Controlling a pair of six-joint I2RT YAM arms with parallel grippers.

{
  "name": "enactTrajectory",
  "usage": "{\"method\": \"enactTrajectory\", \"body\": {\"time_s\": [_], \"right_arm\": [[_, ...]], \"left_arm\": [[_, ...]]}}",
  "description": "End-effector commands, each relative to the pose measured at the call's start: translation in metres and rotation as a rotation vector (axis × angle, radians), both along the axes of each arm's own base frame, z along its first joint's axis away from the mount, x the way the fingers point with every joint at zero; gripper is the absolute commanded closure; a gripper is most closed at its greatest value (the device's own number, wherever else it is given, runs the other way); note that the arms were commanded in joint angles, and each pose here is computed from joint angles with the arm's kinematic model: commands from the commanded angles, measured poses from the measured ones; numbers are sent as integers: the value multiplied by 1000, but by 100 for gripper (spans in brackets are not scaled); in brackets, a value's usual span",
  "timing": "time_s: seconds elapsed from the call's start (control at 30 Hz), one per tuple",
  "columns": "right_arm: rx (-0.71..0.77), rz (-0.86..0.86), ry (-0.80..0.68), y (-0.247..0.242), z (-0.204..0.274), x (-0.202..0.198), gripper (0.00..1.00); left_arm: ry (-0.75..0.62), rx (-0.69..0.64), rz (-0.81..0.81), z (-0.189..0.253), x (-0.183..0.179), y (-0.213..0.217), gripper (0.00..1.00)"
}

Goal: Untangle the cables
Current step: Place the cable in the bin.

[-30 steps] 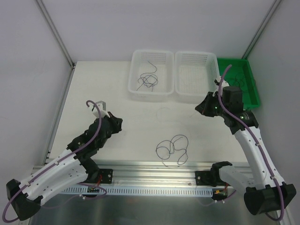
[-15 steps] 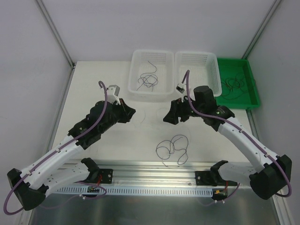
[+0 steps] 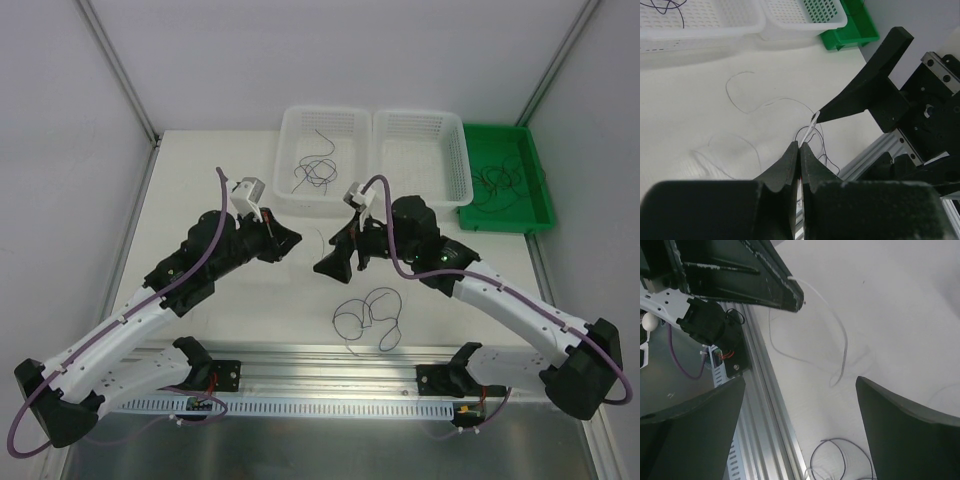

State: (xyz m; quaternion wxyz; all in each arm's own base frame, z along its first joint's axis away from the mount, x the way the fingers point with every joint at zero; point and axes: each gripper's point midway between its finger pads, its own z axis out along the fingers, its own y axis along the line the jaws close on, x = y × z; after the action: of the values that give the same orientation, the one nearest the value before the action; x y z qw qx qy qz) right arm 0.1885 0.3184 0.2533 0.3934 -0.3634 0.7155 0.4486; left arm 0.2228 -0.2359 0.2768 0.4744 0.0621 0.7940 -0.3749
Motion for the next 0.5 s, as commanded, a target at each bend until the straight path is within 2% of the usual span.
{"method": "enactTrajectory", "body": {"time_s": [0.0,0.13,0.47], "right_arm": [[75,-5,-108,20,14,14,3],[36,-36,-131,33,1,17,3],[69,67,-137,66,5,-11,2]], "left_arm": [[-69,-89,-47,36,-3,-8,100],[-79,-105,-58,42,-6,-10,100],[-62,-134,-28,42,-1,-15,100]]}}
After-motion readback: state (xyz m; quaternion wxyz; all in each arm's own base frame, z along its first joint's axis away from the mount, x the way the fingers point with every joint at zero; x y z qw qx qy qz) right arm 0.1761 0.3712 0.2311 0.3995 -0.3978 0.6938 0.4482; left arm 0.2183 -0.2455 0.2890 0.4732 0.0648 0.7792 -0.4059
